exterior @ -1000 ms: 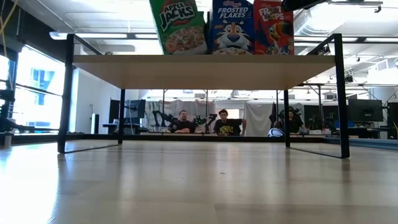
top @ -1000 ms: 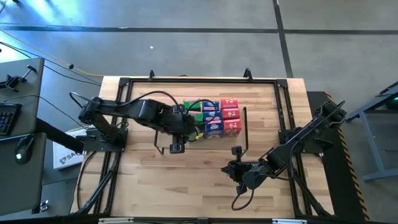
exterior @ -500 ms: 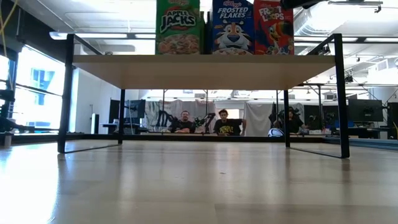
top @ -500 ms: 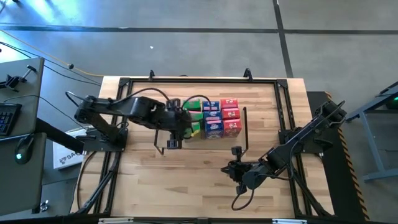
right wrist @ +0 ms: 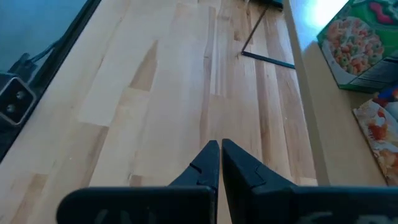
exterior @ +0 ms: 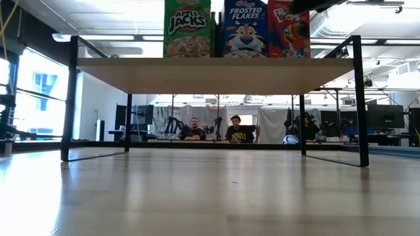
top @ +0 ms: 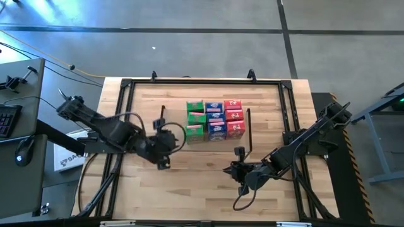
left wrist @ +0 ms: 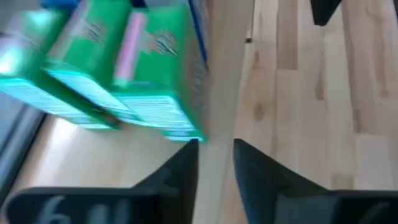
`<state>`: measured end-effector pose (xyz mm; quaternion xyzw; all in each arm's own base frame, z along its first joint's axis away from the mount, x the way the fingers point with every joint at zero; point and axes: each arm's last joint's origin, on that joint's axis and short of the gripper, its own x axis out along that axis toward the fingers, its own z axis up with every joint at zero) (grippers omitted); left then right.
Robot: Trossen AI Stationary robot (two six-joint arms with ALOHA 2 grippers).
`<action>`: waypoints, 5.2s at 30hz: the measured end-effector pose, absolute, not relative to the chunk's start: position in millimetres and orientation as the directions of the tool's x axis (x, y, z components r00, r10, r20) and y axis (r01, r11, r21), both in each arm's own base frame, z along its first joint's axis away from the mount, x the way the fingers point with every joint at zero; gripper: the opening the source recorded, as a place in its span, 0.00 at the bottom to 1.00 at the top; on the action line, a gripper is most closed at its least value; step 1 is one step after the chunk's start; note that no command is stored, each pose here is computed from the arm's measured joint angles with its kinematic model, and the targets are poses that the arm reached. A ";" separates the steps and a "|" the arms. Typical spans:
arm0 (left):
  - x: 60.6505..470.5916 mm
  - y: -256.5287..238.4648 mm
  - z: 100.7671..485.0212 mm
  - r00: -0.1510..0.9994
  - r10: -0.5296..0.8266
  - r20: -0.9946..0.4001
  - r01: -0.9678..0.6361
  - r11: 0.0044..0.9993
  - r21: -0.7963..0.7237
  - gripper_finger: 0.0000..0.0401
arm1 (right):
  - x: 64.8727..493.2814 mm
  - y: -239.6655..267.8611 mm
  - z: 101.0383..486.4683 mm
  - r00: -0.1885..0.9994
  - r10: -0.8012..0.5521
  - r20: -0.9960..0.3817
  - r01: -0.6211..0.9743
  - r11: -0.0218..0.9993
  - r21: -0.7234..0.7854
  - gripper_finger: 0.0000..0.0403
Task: Stack cereal on shelf
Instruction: Put the green cereal box on the shelf aligned with the other green cereal box, then return to Home Position
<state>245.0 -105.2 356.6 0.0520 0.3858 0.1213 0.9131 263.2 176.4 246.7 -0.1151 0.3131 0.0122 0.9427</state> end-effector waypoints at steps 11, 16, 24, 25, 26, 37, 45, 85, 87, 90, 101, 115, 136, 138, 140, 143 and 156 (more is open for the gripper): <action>264.8 -93.3 285.7 0.756 0.286 -0.589 -0.285 0.954 0.096 0.05 | 260.2 171.1 289.9 0.724 -0.146 -0.674 -0.002 0.977 -0.213 0.00; 268.3 -84.7 284.2 0.751 0.312 -0.582 -0.294 0.947 0.128 0.05 | 244.3 157.8 317.2 0.603 -0.275 -0.749 0.163 0.961 -0.222 0.00; 277.1 -77.4 287.5 0.782 0.290 -0.551 -0.270 0.955 0.119 0.05 | 232.0 123.3 323.9 0.390 -0.452 -0.803 0.376 0.874 -0.309 0.00; 277.4 -77.5 287.7 0.785 0.281 -0.552 -0.264 0.958 0.111 0.05 | 232.6 119.7 321.9 0.373 -0.463 -0.804 0.387 0.865 -0.319 0.00; 277.7 -77.8 288.0 0.788 0.275 -0.550 -0.261 0.960 0.106 0.05 | 233.3 116.6 319.7 0.359 -0.473 -0.804 0.394 0.858 -0.329 0.00; 283.6 -79.2 282.0 0.786 0.248 -0.566 -0.229 0.968 0.105 0.05 | 249.7 98.3 313.0 0.369 -0.490 -0.790 0.396 0.851 -0.344 0.00; 286.2 -80.9 284.6 0.809 0.225 -0.543 -0.200 0.974 0.106 0.05 | 255.5 98.5 313.8 0.407 -0.469 -0.784 0.361 0.871 -0.334 0.00; 298.5 -69.9 290.7 0.860 0.177 -0.479 -0.160 0.984 0.076 0.05 | 290.4 123.0 287.0 0.738 -0.376 -0.560 0.302 0.927 -0.224 0.00; 298.5 -69.9 290.7 0.860 0.177 -0.479 -0.160 0.984 0.077 0.05 | 291.2 120.5 285.6 0.733 -0.384 -0.562 0.310 0.923 -0.227 0.00; 296.3 -71.5 292.9 0.865 0.159 -0.477 -0.140 0.987 0.075 0.05 | 291.3 120.2 285.6 0.733 -0.378 -0.565 0.295 0.926 -0.236 0.00; 270.0 -84.3 322.8 0.916 -0.017 -0.400 0.040 0.998 0.048 0.05 | 250.2 133.6 307.2 0.825 -0.152 -0.545 0.049 0.979 -0.200 0.00; 229.1 -74.7 303.7 0.965 -0.141 -0.221 0.138 0.990 -0.029 0.05 | 169.8 102.0 294.7 0.947 0.122 -0.296 -0.146 0.988 -0.059 0.00; 149.6 -6.8 263.7 0.996 0.038 -0.080 -0.041 0.999 -0.032 0.05 | 101.9 29.7 259.0 0.999 -0.033 -0.025 0.031 0.995 -0.094 0.00; 148.5 -1.3 259.0 0.996 0.039 -0.076 -0.042 0.998 -0.036 0.05 | 98.6 26.2 253.2 0.999 -0.048 -0.004 0.047 0.995 -0.084 0.00; 147.6 3.6 253.8 0.997 0.030 -0.064 -0.033 0.999 -0.040 0.05 | 96.4 23.4 247.7 0.998 -0.066 0.018 0.067 0.994 -0.081 0.00; 146.7 10.2 247.1 0.998 0.034 -0.058 -0.036 0.998 -0.043 0.05 | 93.2 19.5 237.9 0.994 -0.094 0.048 0.098 0.991 -0.093 0.00; 132.8 26.7 198.8 0.996 0.088 -0.009 -0.088 0.994 -0.064 0.05 | 93.1 6.2 183.0 0.977 -0.197 0.077 0.202 0.978 -0.055 0.00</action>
